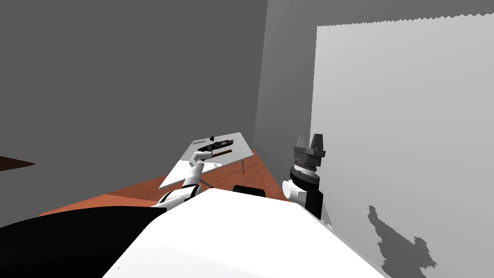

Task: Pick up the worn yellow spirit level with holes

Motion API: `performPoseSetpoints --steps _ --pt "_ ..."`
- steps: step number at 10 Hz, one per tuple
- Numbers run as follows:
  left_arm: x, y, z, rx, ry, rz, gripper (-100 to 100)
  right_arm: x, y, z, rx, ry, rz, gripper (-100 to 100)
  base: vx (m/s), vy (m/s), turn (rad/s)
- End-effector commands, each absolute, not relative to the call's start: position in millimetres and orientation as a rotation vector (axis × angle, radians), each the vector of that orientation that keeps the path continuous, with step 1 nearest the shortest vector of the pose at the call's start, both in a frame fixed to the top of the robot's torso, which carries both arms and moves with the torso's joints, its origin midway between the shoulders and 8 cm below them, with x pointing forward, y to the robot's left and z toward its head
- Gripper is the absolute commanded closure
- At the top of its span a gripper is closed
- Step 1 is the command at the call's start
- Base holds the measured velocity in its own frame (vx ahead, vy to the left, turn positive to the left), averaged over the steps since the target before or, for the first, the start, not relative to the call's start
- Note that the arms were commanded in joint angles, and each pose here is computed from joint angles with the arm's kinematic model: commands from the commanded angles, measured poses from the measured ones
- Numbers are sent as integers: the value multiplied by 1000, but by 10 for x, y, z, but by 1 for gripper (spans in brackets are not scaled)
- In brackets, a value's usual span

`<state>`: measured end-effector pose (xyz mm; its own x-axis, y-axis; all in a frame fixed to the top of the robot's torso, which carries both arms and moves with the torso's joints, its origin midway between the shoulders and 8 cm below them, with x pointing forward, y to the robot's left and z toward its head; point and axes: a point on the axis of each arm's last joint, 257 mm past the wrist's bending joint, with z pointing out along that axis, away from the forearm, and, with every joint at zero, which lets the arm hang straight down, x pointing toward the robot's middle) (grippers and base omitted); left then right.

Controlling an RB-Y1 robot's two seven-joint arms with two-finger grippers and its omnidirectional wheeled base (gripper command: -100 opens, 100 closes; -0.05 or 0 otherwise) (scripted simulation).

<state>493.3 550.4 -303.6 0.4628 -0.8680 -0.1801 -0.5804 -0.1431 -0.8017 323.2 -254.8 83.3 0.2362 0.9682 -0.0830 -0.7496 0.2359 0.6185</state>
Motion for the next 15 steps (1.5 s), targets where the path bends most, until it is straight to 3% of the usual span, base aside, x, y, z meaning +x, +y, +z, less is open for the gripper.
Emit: performPoseSetpoints --steps 1,15 --pt "4858 5539 -3143 -1890 1234 -379 -100 3232 -2548 833 511 510 1250 0 27 -6 -47" --pt "4288 5528 -3854 -2368 1312 -157 -100 3232 -2549 833 511 510 1250 0 40 -8 -47"
